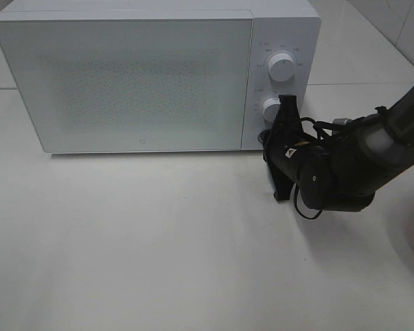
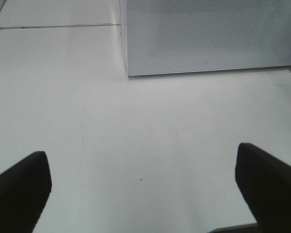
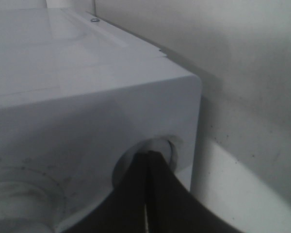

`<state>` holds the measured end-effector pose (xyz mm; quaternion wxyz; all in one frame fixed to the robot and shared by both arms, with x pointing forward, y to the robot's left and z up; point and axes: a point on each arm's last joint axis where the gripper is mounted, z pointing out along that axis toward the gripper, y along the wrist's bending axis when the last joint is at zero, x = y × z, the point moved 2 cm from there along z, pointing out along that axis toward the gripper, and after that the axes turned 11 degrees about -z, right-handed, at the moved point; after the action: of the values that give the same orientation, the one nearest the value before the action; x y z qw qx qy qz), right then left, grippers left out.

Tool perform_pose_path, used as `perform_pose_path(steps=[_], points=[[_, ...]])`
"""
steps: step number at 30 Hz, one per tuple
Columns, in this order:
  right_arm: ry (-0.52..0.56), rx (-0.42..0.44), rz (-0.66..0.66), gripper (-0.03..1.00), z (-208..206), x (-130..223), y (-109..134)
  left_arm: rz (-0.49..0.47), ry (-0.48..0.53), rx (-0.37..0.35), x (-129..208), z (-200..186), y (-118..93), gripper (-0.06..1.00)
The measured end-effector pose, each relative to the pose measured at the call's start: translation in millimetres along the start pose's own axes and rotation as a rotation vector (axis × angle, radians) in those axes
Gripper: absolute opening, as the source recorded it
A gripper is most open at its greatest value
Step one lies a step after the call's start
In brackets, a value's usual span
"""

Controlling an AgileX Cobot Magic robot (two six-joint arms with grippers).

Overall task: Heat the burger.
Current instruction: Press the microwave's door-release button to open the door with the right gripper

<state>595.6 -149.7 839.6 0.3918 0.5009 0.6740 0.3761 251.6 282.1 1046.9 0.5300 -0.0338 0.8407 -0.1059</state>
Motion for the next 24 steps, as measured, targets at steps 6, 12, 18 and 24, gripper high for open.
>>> perform_pose_path(steps=[6, 12, 18, 24], points=[[-0.026, -0.005, 0.002, 0.01, 8.6, 2.6, 0.0, 0.0, 0.0, 0.0, 0.0, 0.0, 0.0, 0.97], [-0.054, 0.011, 0.011, 0.01, 12.6, 5.1, 1.2, 0.0, 0.0, 0.0, 0.0, 0.0, 0.0, 0.97], [-0.056, 0.017, 0.007, 0.01, 12.7, 5.8, 1.1, 0.0, 0.0, 0.0, 0.0, 0.0, 0.0, 0.97], [-0.046, 0.038, 0.013, 0.01, 12.9, 7.0, 1.2, 0.0, 0.0, 0.0, 0.0, 0.0, 0.0, 0.97]])
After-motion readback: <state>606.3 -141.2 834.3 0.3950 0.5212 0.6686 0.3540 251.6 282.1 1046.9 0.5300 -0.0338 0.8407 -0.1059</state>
